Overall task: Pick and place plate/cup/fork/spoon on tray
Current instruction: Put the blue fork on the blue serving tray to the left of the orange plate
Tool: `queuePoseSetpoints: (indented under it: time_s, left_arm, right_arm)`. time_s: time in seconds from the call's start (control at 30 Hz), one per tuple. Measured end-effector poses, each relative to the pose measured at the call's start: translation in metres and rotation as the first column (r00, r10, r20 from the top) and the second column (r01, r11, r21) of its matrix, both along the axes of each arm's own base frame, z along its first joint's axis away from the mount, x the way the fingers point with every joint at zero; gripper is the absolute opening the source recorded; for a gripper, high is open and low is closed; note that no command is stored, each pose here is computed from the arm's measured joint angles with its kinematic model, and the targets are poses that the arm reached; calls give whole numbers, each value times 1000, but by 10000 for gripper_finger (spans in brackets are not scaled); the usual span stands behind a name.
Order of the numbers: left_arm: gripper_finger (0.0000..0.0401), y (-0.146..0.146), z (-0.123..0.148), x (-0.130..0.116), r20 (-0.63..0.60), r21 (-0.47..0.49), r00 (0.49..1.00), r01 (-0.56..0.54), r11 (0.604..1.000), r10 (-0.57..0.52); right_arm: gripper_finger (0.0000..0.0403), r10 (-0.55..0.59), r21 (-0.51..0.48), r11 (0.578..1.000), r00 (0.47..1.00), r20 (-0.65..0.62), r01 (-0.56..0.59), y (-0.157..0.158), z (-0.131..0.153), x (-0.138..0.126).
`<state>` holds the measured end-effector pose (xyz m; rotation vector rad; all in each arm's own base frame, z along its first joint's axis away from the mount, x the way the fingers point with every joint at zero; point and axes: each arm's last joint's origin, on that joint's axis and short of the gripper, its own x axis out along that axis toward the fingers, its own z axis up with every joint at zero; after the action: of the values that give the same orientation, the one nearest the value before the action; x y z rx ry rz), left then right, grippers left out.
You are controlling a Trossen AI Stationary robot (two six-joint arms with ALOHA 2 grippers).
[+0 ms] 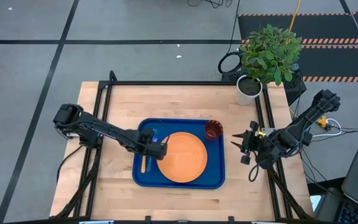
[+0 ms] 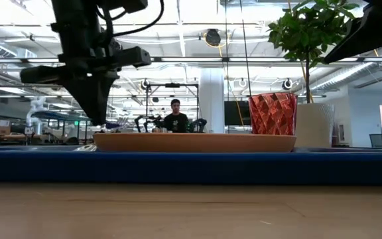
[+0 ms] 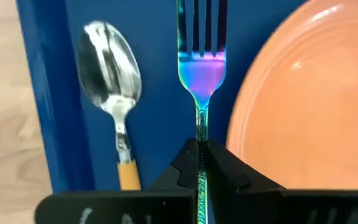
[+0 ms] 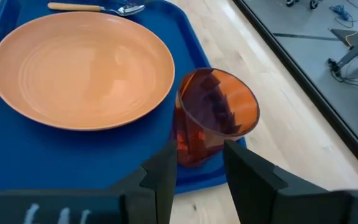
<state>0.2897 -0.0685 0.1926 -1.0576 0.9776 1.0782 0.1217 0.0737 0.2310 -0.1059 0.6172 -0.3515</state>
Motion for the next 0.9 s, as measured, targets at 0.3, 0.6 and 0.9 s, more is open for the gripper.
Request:
queuePoseSetpoints:
  time_s: [0.3, 0.6, 0.9]
  left_arm:
    - [10, -17, -25, 3, -66, 5, 997, -24, 1000, 25]
    - [10, -20, -27, 10, -1, -24, 999, -41, 999, 41]
    - [10, -19, -29, 7, -38, -12, 997, -72, 997, 71]
  right_arm:
    - [125, -4, 13, 1000, 1000, 9, 4, 1, 0, 0]
    - [125, 38, -50, 998, 999, 28, -36, 3, 4, 3]
    - [125, 53, -67, 996, 998, 24, -51, 3, 4, 3]
